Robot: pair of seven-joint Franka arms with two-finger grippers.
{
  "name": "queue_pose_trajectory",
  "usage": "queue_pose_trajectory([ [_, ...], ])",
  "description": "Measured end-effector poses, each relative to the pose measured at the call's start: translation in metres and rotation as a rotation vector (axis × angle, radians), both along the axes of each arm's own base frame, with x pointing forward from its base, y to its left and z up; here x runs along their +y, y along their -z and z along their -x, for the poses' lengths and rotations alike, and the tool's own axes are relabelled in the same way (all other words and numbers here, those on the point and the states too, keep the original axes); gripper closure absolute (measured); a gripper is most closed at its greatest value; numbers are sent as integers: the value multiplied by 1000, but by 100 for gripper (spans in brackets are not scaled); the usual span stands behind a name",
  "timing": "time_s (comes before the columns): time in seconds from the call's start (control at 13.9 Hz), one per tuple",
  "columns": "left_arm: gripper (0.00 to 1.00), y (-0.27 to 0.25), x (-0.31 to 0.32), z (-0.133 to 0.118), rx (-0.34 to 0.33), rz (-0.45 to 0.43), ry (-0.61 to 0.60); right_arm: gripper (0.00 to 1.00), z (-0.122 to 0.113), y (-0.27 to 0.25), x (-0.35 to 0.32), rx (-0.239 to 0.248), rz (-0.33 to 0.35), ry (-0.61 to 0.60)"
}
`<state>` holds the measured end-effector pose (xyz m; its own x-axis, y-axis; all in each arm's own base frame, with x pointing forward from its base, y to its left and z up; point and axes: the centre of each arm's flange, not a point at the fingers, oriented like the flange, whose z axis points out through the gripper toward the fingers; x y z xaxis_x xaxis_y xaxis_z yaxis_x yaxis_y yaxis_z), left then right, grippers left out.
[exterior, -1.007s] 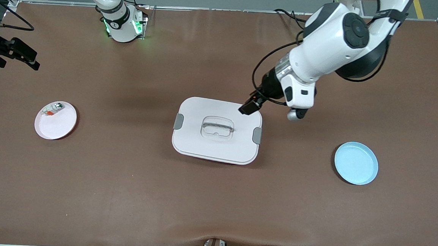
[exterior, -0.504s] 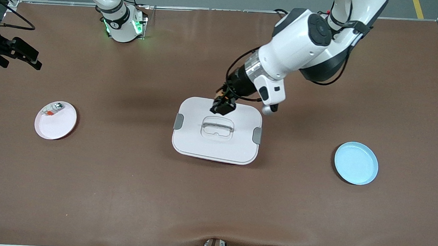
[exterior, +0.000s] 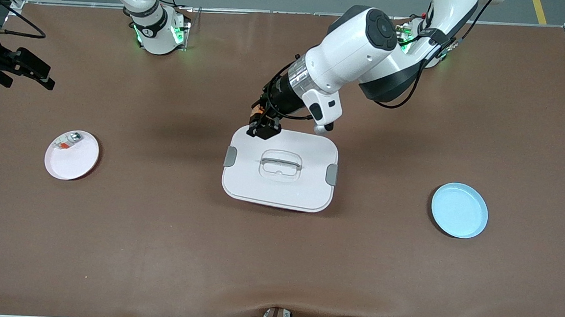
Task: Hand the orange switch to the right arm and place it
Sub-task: 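Lift the switch with the left gripper and carry it over the white box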
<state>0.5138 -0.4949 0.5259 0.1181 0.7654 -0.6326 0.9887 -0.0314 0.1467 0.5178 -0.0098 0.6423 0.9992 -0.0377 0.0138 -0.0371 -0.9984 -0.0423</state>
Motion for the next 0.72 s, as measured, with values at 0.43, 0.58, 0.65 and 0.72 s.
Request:
queue_pose_trajectory([
  [0.43,28,-48,12,-14,-23,70,-112,0,-2,-3,4,-25,0,-4],
  [0.58,28,-54,22,-20,-25,68,-150,0,-3,-3,5,-23,-1,-6],
  [0.65,28,-56,25,-21,-26,68,-158,0,-4,-1,6,-17,-2,-8],
  [0.72,28,-57,25,-21,-22,69,-165,0,-5,1,8,-11,-3,-12],
])
